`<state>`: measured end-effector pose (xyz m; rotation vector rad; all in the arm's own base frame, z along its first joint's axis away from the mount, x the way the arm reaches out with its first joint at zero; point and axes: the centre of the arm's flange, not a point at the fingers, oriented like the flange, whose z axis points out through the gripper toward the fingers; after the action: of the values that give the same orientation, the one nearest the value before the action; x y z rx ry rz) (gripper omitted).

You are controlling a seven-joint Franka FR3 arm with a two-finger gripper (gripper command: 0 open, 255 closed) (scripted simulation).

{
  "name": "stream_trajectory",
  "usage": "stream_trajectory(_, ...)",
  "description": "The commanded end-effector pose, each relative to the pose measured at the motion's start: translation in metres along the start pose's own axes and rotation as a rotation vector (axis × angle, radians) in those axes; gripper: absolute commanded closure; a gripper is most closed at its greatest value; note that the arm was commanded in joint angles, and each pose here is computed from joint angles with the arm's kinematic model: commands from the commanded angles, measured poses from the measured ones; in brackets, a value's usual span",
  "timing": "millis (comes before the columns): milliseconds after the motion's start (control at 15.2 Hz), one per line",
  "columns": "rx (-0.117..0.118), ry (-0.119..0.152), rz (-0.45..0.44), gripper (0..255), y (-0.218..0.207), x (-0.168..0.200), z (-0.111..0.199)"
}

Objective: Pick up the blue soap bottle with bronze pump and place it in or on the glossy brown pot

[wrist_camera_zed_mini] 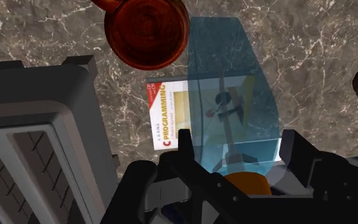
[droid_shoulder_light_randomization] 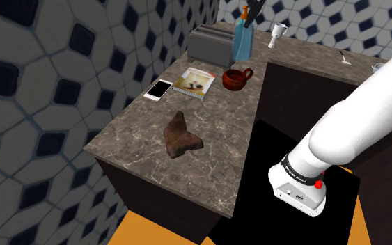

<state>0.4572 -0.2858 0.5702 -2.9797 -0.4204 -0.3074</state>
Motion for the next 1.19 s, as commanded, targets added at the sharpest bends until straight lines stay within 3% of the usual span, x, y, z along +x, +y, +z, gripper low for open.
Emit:
stream_trajectory(0, 0.000, -0.001, -0.003, 255, 0.021, -0.008, -0.009)
stream_trajectory(330, 0.000, -0.001, -0.003, 255, 0.081, -0.032, -0.030)
stream_trajectory(1122, 0.000, -0.001, -0.003, 255, 0.086, -0.045, 0.032)
